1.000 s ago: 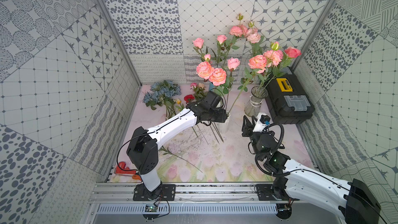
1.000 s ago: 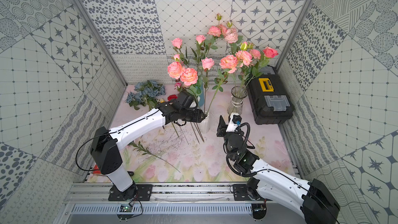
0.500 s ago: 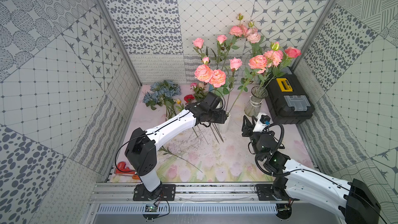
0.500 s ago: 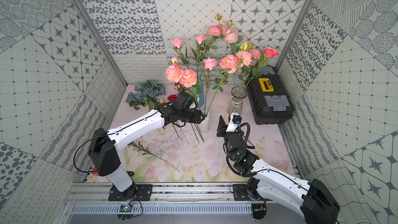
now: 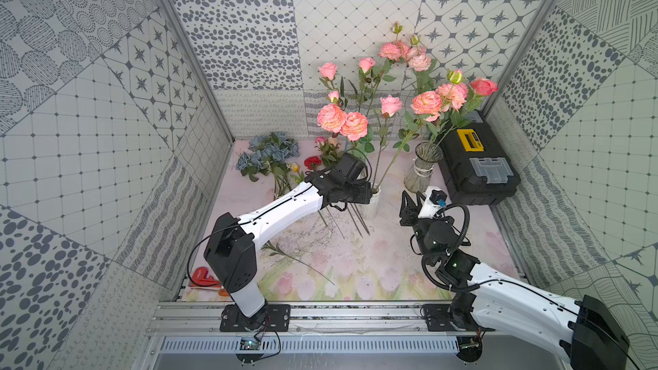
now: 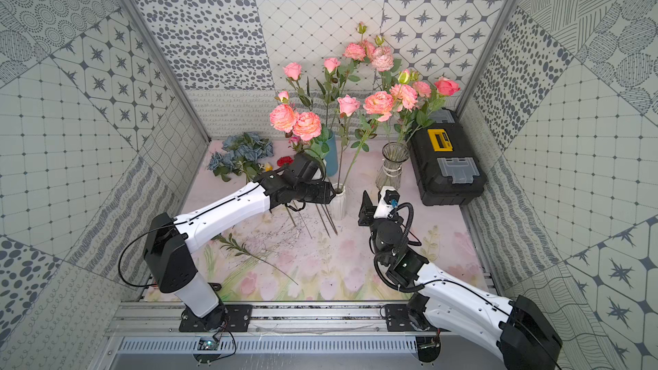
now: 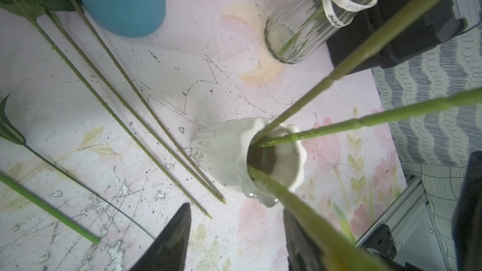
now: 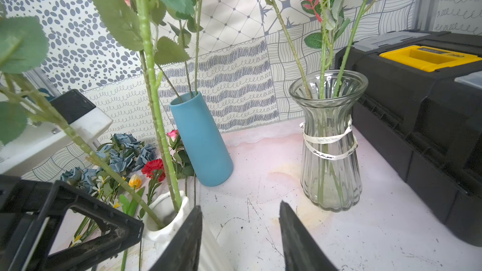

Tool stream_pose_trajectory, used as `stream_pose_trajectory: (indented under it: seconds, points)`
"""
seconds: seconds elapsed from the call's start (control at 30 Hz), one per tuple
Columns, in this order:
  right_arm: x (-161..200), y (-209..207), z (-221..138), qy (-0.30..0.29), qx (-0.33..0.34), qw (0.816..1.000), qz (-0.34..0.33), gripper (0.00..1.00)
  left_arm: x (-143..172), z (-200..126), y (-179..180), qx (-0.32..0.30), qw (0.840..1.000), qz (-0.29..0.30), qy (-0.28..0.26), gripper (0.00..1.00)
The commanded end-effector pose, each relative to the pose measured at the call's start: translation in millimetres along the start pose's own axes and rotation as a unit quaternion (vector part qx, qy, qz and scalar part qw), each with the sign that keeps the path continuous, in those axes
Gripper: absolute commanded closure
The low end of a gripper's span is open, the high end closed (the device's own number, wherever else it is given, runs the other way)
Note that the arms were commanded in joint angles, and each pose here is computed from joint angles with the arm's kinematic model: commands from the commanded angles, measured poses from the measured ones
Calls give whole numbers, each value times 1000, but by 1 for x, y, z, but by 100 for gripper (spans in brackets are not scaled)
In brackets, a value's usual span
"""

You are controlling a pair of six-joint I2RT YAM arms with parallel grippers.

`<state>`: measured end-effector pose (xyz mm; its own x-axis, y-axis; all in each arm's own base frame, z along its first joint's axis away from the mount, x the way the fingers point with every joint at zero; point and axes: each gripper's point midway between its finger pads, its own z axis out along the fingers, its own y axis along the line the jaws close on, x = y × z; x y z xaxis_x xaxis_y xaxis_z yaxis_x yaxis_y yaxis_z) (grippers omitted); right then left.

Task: Place the pink flowers into the vase
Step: Reset both arms

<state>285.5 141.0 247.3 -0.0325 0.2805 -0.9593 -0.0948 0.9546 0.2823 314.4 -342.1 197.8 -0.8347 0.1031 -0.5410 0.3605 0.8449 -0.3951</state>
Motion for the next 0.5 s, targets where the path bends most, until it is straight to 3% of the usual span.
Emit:
stream_pose_trajectory:
  seconds: [0.0,0.47]
  points:
    - [-3,1,0,-7,-1,1000,12,51,4,-5,10,-27,1000,-10,0,43]
    - [-5,0,-1,-11,3,1000,12,51,12,-4,22,-54,998,-16,12,43]
